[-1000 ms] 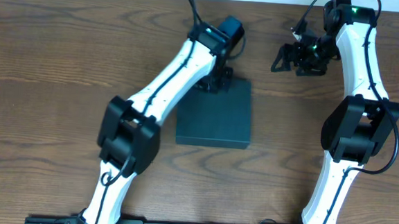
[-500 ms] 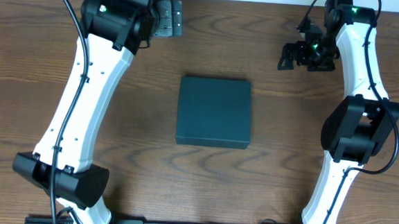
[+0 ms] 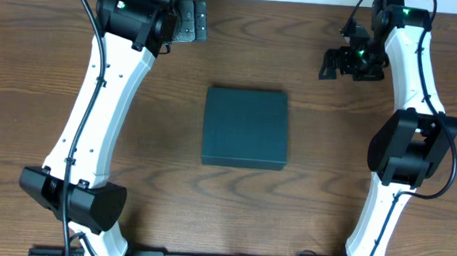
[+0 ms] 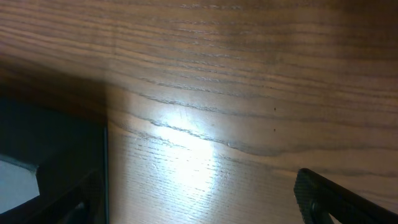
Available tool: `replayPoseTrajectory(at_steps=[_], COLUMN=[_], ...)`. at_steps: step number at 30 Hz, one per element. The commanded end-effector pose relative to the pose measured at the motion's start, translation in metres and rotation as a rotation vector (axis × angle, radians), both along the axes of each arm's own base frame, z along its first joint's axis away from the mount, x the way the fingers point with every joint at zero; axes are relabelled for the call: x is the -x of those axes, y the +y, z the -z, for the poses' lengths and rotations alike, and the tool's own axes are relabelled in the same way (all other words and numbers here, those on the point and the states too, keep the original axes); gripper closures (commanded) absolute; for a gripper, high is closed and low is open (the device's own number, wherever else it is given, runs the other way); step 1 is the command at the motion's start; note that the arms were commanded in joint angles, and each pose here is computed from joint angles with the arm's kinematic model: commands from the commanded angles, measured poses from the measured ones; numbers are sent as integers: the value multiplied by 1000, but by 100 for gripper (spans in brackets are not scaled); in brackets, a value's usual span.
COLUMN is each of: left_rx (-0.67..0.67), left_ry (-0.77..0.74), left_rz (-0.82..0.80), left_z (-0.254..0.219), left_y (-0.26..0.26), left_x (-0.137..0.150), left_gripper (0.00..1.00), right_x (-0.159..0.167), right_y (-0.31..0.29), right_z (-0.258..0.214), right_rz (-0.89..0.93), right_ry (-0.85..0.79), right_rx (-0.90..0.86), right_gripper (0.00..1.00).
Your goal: Pack container
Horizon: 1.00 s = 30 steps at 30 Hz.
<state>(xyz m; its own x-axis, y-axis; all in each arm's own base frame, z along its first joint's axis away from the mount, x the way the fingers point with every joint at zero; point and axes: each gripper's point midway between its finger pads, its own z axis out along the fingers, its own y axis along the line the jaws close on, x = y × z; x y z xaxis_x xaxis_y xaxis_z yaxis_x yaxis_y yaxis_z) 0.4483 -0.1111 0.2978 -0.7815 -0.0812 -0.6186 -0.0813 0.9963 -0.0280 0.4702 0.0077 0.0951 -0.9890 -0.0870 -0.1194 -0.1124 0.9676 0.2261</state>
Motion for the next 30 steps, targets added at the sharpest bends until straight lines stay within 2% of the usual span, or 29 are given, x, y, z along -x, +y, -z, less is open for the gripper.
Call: replayPoseTrajectory(at_steps=[1, 17, 24, 30], left_rx=[-27, -28, -28, -28], left_ry=[6, 7, 7, 7], left_rz=[-9, -9, -9, -9], left_z=[4, 4, 4, 4], left_y=[5, 5, 5, 5], left_x=[-1, -1, -1, -1], left_gripper=[1, 1, 1, 1], right_x=[-5, -5, 7, 47], right_y=[-3, -3, 0, 4], right_z=[-1, -13, -122, -229], right_rz=[16, 16, 9, 8], right_ry=[-11, -36, -279, -531], right_rx=[3, 5, 22, 38], right_gripper=[1, 1, 1, 1])
